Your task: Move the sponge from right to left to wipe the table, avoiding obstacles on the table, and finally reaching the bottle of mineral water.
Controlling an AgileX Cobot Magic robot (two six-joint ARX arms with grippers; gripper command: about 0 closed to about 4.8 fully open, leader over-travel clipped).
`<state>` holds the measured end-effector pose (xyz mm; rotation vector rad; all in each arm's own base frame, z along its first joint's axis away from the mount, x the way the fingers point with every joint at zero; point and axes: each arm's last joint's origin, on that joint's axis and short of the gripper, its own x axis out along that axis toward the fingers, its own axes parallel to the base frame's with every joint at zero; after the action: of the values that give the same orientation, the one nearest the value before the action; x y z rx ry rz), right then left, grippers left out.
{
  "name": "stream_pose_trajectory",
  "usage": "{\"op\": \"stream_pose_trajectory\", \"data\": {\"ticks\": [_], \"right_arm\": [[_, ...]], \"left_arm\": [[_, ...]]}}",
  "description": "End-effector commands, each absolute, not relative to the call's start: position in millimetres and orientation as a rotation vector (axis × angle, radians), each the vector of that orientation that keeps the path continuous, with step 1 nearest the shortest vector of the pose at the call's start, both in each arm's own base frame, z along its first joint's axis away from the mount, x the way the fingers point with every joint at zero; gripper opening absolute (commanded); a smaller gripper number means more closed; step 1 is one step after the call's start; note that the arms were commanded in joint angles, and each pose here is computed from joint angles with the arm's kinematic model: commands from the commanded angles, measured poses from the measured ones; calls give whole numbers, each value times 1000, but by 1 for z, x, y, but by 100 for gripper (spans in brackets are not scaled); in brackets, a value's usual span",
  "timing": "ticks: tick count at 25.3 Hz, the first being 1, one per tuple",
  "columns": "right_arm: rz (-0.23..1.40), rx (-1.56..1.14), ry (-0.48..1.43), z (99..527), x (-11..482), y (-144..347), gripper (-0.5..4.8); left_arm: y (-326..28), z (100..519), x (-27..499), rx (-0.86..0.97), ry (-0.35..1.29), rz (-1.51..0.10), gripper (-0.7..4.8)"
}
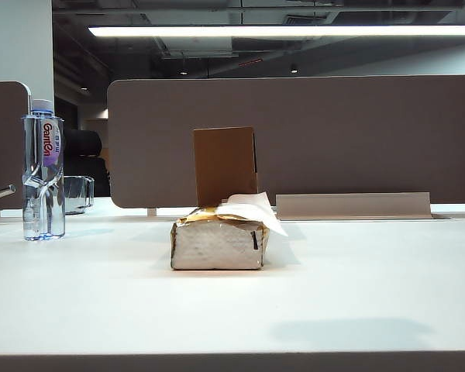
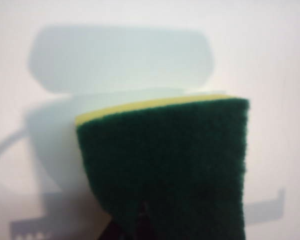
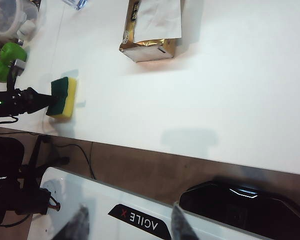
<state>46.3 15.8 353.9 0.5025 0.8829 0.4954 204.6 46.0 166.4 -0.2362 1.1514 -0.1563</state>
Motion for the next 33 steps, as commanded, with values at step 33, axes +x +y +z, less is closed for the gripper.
{"op": "stream_pose_trajectory", "data": {"ticks": [33], "right_arm": [[485,540,858,357,49,16,206]], "left_arm": [[70,150,337,-206,995,-141,-6]]}}
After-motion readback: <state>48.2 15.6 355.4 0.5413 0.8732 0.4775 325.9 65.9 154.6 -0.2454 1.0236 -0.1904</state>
